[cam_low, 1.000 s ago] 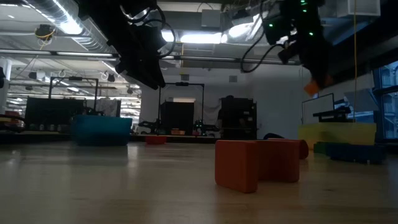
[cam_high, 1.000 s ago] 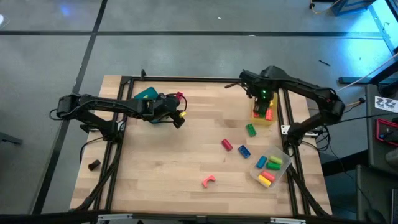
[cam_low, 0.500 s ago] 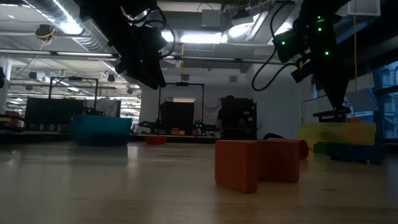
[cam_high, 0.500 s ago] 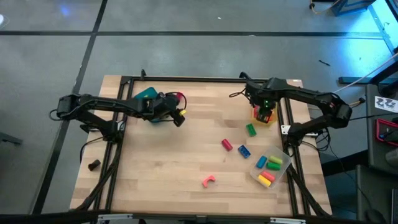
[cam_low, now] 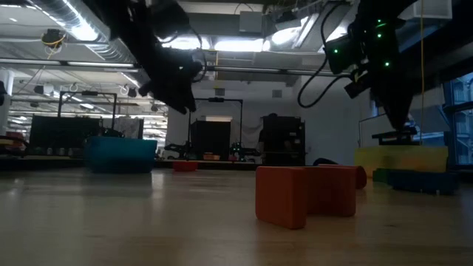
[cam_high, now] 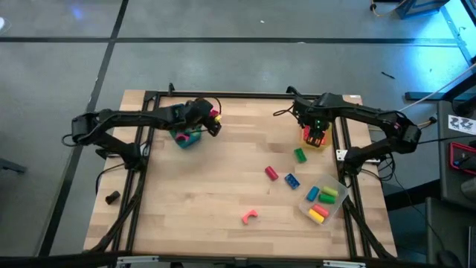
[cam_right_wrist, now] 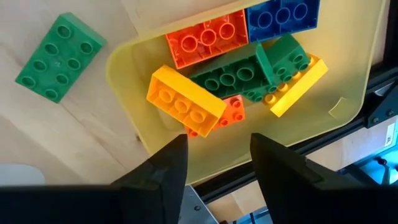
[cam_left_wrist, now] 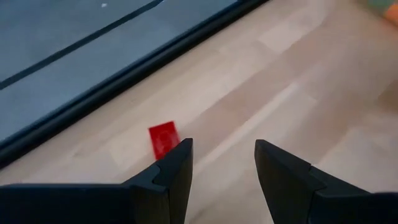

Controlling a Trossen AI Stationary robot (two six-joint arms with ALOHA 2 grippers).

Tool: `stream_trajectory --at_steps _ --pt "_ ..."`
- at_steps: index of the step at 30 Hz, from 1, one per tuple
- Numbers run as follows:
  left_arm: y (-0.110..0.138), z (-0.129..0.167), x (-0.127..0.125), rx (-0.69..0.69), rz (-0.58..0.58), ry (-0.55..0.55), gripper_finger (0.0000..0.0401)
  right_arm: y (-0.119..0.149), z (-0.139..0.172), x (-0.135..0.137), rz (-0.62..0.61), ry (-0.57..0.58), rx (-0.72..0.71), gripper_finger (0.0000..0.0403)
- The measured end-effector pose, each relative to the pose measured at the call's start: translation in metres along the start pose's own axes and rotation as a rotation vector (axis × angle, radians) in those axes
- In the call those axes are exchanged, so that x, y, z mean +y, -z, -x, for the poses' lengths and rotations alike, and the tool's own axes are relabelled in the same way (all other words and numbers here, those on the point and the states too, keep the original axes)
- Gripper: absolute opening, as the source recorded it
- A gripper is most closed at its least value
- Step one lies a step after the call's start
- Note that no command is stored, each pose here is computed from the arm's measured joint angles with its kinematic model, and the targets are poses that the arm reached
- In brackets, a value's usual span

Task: Sort blocks by size
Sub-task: Put the red game piece into the yellow bin

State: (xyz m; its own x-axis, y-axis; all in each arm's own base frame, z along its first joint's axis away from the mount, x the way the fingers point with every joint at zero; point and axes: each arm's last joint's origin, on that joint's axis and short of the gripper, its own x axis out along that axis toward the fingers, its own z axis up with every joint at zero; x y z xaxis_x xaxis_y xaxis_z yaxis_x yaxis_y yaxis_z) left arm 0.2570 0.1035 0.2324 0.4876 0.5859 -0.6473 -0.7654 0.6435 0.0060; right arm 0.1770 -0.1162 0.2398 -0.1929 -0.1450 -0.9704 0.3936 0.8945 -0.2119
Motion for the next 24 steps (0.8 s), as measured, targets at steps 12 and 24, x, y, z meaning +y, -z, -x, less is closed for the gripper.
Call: stream_trajectory --at_steps 12,24 --pt "0.006 -0.063 0.039 0.157 0.069 -0.073 0.0157 -0.004 0.000 0.000 -0.009 0.004 -0.042 0.0177" --pt "0.005 -0.112 0.045 0.252 0.034 -0.125 0.0157 -0.014 0.001 -0.002 -0.032 0.014 -0.141 0.0177"
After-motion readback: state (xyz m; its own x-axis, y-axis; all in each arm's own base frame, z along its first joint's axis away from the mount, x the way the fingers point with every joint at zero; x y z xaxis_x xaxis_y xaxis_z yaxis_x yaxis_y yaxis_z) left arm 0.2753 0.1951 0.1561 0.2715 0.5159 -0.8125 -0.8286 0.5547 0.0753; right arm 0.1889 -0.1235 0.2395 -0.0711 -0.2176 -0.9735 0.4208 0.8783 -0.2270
